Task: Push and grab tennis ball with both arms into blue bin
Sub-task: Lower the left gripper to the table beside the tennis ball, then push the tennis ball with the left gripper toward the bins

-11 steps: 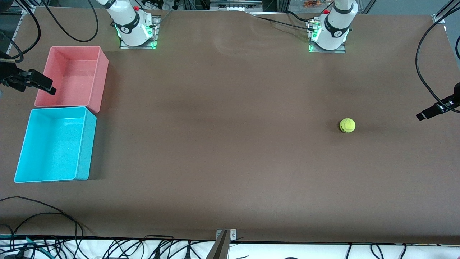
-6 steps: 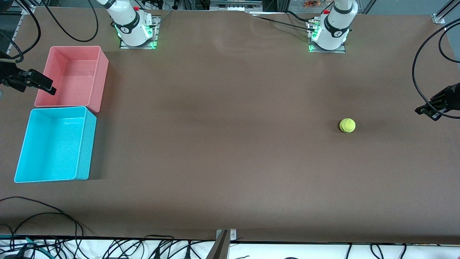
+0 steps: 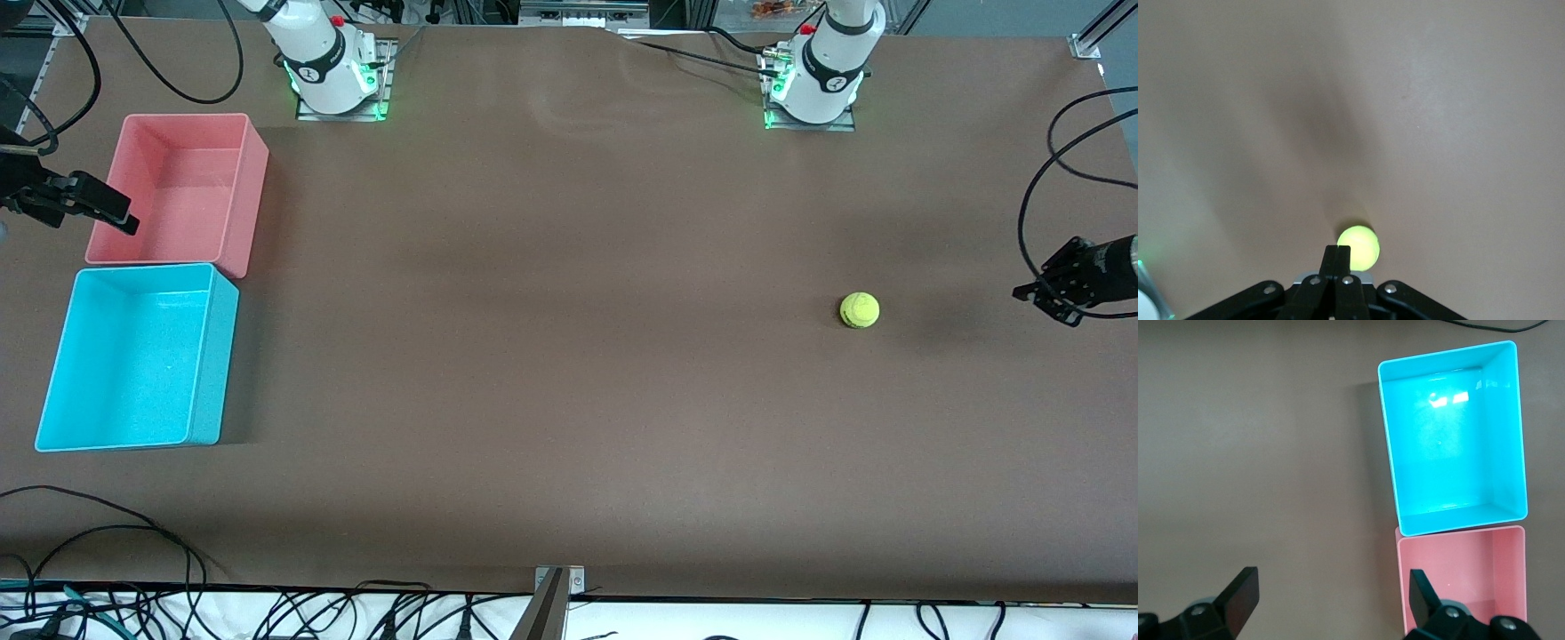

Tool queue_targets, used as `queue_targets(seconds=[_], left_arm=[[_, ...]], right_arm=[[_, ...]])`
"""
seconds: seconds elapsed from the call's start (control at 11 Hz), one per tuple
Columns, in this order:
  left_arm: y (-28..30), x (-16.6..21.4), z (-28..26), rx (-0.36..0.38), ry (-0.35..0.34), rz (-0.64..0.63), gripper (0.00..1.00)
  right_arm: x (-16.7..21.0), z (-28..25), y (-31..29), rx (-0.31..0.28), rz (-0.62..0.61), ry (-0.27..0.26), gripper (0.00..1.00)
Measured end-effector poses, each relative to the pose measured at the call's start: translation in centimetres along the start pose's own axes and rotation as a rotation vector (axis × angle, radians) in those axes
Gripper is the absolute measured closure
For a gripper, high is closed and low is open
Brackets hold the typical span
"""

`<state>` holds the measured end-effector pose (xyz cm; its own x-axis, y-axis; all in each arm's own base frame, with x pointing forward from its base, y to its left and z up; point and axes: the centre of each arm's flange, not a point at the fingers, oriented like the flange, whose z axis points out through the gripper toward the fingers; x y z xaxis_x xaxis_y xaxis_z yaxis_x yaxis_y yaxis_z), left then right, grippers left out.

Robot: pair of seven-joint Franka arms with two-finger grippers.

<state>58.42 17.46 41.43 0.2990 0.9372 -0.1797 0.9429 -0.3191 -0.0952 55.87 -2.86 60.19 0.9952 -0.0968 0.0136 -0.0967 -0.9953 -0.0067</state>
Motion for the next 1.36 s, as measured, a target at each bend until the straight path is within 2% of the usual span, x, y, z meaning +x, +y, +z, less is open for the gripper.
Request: queue_targets(seconds=[0.18, 0.55, 0.91, 1.36], left_arm=[[-0.4, -0.1, 4.7, -0.005, -0.012, -0.090, 0.99], [-3.0, -0.9, 14.6, -0.043, 0.032, -0.174, 0.99], [-4.3, -0.5, 18.2, -0.052, 0.046, -0.241, 0.99], [-6.4, 3.3, 22.6, -0.074, 0.067, -0.277, 0.99]], right_arm=[[0.0, 0.0, 0.0, 0.000, 0.000, 0.000, 0.00], [0.0, 0.0, 0.0, 0.000, 0.000, 0.000, 0.00], [0.0, 0.0, 0.0, 0.000, 0.000, 0.000, 0.00], [0.0, 0.0, 0.0, 0.000, 0.000, 0.000, 0.00]])
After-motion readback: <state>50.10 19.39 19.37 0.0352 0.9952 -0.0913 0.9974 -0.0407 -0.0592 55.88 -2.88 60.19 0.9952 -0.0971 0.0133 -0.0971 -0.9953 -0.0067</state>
